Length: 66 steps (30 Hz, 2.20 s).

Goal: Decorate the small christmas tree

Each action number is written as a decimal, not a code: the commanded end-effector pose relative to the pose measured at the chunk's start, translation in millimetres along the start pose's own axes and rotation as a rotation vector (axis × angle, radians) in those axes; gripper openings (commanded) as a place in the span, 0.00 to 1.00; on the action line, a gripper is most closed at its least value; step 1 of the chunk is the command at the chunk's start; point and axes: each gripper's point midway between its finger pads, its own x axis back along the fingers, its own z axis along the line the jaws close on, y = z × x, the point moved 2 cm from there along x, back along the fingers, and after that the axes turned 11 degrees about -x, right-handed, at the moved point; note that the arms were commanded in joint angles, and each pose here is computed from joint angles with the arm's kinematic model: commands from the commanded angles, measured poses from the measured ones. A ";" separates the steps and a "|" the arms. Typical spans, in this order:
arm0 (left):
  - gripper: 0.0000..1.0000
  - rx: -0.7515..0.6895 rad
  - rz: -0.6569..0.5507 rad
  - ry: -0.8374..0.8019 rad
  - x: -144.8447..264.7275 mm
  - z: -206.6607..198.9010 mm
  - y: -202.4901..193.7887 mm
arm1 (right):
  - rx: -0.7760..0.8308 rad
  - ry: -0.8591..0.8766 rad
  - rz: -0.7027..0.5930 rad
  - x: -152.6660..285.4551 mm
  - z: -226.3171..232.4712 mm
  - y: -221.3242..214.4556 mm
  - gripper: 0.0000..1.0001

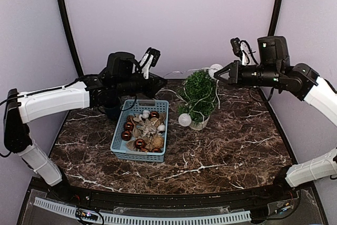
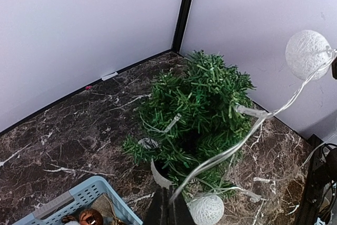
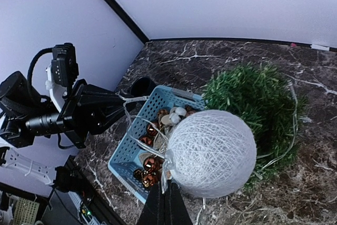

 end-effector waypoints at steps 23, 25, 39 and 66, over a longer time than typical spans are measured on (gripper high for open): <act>0.00 0.060 -0.013 -0.077 -89.4 30.9 15.9 | 0.034 -0.465 -0.265 -33.4 -48.6 78.0 0.00; 0.00 0.067 -0.012 -0.087 -95.3 32.0 15.8 | 0.032 -0.508 -0.265 -37.8 -57.3 79.9 0.00; 0.02 0.085 0.061 -0.132 -131.9 31.1 -11.3 | -0.007 -0.674 -0.173 -45.9 -111.9 59.9 0.00; 0.73 -0.025 -0.026 0.078 -26.9 49.5 29.9 | -0.038 -0.480 0.041 -42.9 -96.1 6.5 0.00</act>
